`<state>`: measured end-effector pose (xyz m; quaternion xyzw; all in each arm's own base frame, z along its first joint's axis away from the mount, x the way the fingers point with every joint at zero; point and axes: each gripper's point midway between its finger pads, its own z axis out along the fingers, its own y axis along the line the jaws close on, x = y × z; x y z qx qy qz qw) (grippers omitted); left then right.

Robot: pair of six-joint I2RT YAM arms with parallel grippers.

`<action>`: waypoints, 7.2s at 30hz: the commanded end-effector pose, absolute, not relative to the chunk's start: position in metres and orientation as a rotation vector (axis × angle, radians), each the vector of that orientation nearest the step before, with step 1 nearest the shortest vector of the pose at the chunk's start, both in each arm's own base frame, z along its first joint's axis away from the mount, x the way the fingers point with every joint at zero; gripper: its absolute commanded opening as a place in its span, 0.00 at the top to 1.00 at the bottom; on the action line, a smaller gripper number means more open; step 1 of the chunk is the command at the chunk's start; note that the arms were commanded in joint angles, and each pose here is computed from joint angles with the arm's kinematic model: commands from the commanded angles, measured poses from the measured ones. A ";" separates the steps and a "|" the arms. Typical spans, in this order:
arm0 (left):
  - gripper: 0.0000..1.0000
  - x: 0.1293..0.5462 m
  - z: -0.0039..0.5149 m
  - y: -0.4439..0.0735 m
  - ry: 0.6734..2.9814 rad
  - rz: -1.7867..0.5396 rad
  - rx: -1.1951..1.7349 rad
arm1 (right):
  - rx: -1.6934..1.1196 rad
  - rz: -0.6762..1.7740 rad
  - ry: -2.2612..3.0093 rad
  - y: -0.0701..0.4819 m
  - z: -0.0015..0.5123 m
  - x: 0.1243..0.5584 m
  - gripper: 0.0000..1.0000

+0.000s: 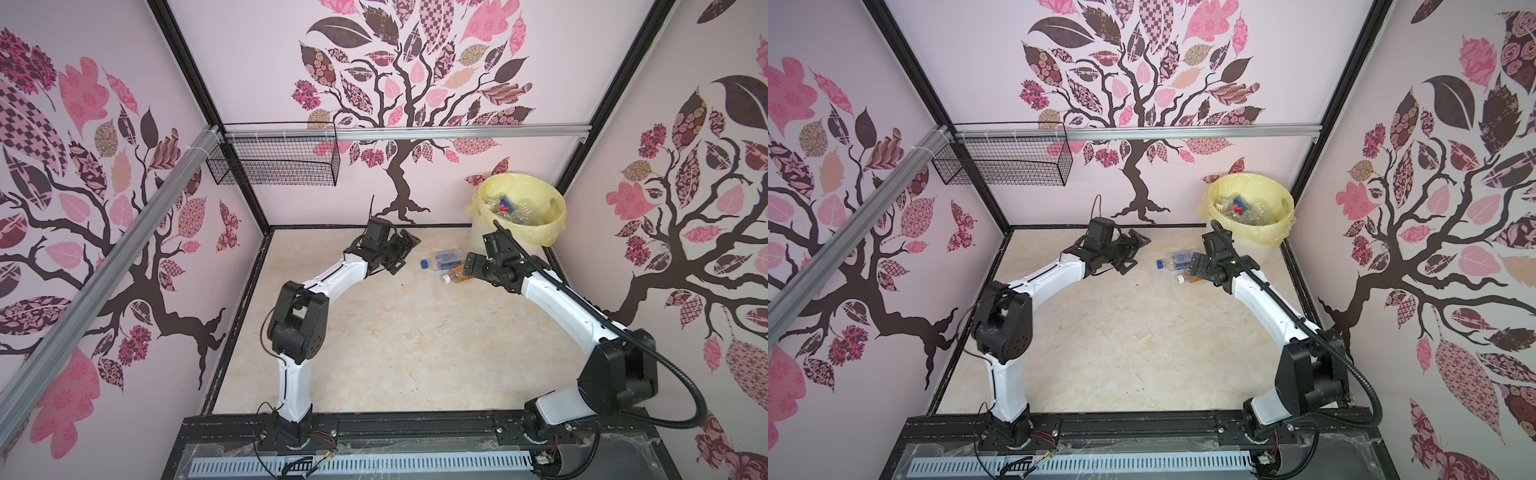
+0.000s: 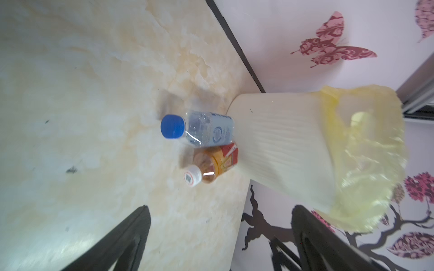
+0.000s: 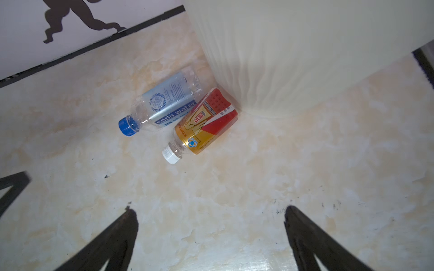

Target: Throw the plastic bottles in the bin

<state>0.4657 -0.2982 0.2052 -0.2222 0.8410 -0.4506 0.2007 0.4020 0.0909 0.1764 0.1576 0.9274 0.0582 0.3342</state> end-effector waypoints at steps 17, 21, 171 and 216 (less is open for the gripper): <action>0.03 0.325 0.236 -0.271 2.494 -1.251 -0.371 | 0.796 0.093 2.478 0.116 0.088 0.484 0.01; 0.03 0.324 0.234 -0.270 2.505 -1.241 -0.376 | 0.831 0.052 2.485 0.114 0.070 0.488 0.00; 0.03 0.332 0.274 -0.210 2.396 -1.129 -0.599 | 0.804 0.350 2.423 0.200 0.099 0.547 0.50; 0.03 0.349 0.332 -0.151 2.190 -0.694 -0.344 | 0.214 0.141 1.809 0.084 0.477 0.489 0.00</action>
